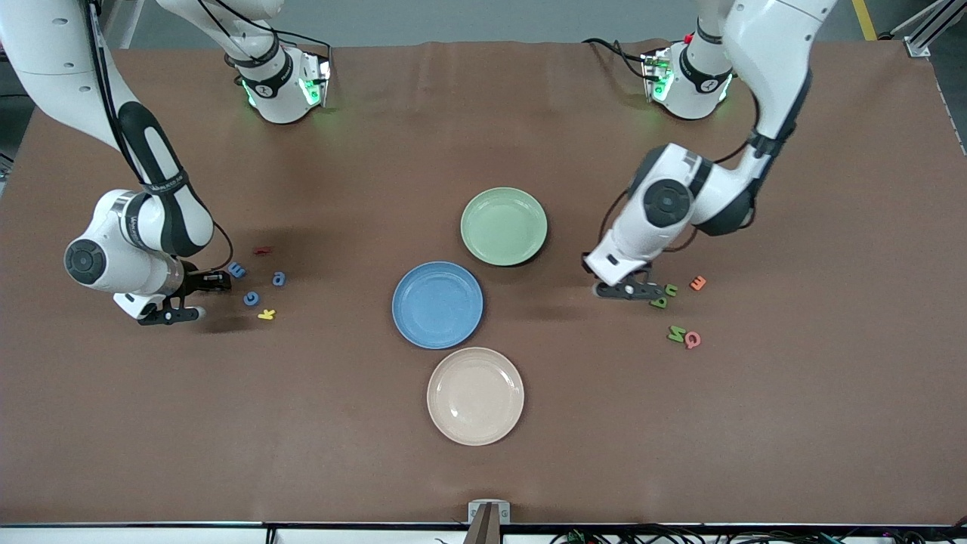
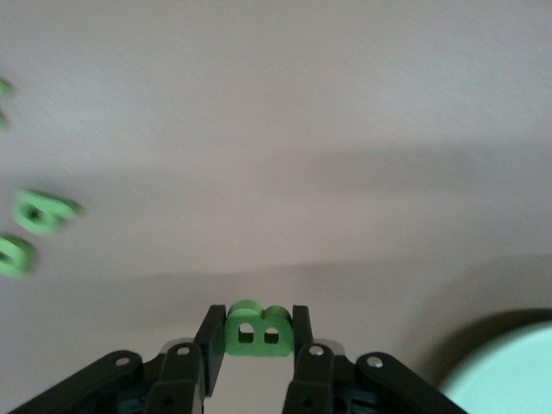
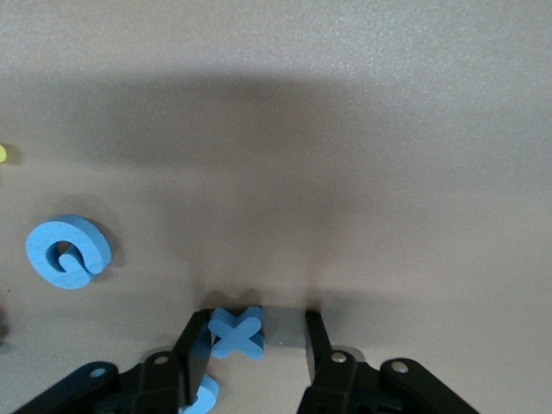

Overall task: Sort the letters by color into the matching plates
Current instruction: 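Carry the green B to the green plate with the left gripper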

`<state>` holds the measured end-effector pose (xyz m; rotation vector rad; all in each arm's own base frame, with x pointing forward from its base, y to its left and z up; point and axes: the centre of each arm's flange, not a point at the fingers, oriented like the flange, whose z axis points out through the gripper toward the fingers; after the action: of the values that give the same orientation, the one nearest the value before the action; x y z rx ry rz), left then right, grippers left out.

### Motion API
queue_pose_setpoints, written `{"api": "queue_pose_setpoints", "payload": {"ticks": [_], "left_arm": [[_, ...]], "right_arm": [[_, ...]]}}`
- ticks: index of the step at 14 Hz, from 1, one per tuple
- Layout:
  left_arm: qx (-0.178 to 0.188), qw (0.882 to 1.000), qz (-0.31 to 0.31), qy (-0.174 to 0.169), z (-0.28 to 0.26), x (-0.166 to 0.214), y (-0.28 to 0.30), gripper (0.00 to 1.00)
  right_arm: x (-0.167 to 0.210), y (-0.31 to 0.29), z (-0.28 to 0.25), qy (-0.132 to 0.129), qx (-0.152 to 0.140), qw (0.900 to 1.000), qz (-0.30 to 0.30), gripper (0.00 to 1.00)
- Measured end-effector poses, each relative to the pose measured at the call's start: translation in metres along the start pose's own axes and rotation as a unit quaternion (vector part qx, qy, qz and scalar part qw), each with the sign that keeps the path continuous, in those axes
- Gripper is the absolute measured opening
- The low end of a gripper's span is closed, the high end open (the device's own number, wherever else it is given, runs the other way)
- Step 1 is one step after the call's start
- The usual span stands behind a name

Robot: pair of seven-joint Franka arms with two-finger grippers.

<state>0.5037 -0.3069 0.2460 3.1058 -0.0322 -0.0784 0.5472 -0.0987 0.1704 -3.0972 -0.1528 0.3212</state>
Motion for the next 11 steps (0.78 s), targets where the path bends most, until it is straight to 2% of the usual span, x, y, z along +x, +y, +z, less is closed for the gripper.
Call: {"api": "queue_pose_setpoints", "payload": {"ticks": [1,3,4,5,11], "left_arm": [[0.001,1.000,-0.014,-0.001,0.001,-0.010,0.017,0.35],[0.001,0.999,-0.042,0.000,0.002,-0.027,0.044,0.35],[0.001,0.999,-0.054,0.000,0.002,-0.035,0.056,0.35],[0.000,0.998,-0.064,0.001,0.003,-0.044,0.068,0.35],[-0.001,0.992,-0.123,-0.003,0.021,-0.095,0.126,0.35]], "right_arm": [[0.000,0.000,0.000,0.000,0.000,1.000,-0.001,0.47],[0.000,0.002,-0.001,0.001,0.000,1.000,0.000,0.33],[0.000,0.002,-0.001,0.002,0.000,1.000,-0.001,0.33],[0.000,0.003,-0.002,0.002,0.001,1.000,-0.002,0.27],[0.004,-0.005,-0.008,0.002,0.004,1.000,-0.009,0.27]]}}
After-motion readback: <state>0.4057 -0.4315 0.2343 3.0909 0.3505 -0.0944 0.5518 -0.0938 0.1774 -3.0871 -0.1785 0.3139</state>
